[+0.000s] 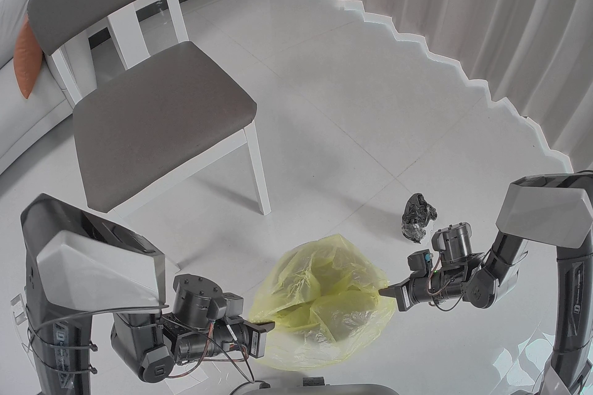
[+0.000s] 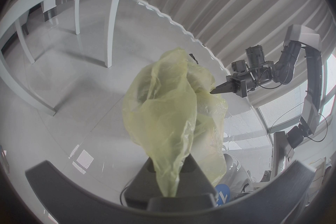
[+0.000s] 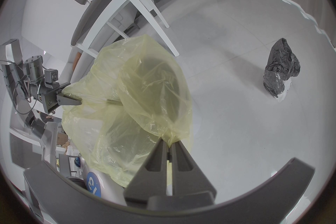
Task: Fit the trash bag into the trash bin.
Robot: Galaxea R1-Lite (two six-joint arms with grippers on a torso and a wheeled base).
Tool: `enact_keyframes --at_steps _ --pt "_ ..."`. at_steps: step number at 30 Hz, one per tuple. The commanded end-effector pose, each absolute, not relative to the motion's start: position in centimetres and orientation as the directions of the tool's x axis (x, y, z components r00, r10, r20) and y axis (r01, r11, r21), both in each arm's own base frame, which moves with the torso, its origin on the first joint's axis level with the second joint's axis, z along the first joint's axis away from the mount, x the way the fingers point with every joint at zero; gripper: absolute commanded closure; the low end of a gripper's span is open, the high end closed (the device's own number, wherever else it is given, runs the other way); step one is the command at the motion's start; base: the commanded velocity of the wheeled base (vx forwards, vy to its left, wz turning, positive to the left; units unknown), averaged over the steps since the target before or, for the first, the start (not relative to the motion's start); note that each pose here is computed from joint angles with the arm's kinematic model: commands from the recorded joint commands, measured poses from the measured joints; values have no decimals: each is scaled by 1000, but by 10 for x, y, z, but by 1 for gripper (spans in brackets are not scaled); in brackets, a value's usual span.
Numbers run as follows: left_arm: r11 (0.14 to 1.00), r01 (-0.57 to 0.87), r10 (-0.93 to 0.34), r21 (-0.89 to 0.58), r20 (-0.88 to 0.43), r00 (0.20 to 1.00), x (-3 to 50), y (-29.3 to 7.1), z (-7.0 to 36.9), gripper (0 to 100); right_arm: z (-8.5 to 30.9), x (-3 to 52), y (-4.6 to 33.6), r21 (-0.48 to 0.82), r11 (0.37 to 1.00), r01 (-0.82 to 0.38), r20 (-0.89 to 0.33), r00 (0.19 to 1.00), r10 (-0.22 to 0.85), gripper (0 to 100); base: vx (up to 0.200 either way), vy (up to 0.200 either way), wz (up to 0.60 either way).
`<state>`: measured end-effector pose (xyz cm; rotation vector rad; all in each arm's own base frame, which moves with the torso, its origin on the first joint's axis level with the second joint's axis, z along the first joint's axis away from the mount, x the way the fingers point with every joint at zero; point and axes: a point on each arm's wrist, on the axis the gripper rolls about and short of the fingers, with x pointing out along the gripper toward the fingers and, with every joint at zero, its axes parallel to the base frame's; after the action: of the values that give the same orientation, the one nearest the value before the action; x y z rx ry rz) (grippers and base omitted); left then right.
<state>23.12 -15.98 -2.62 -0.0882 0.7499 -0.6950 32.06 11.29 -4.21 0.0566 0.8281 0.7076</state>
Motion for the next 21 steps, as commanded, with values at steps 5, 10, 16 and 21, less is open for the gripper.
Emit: enact_keyframes --at_steps 5,10,16,21 --pt "775 549 -601 -311 -631 490 229 -164 -43 100 -56 319 111 320 778 -541 -681 440 586 100 0 0 0" --pt "763 567 -629 -310 -559 541 239 -168 -33 100 -51 321 108 304 778 -549 -670 458 585 0 0 0 0" --pt "761 570 -636 -309 -528 563 243 -169 -26 100 -33 320 100 296 787 -541 -642 498 583 0 0 0 0" --pt "763 569 -634 -309 -528 564 243 -169 -26 100 -29 319 94 292 795 -533 -640 509 576 0 0 0 0"
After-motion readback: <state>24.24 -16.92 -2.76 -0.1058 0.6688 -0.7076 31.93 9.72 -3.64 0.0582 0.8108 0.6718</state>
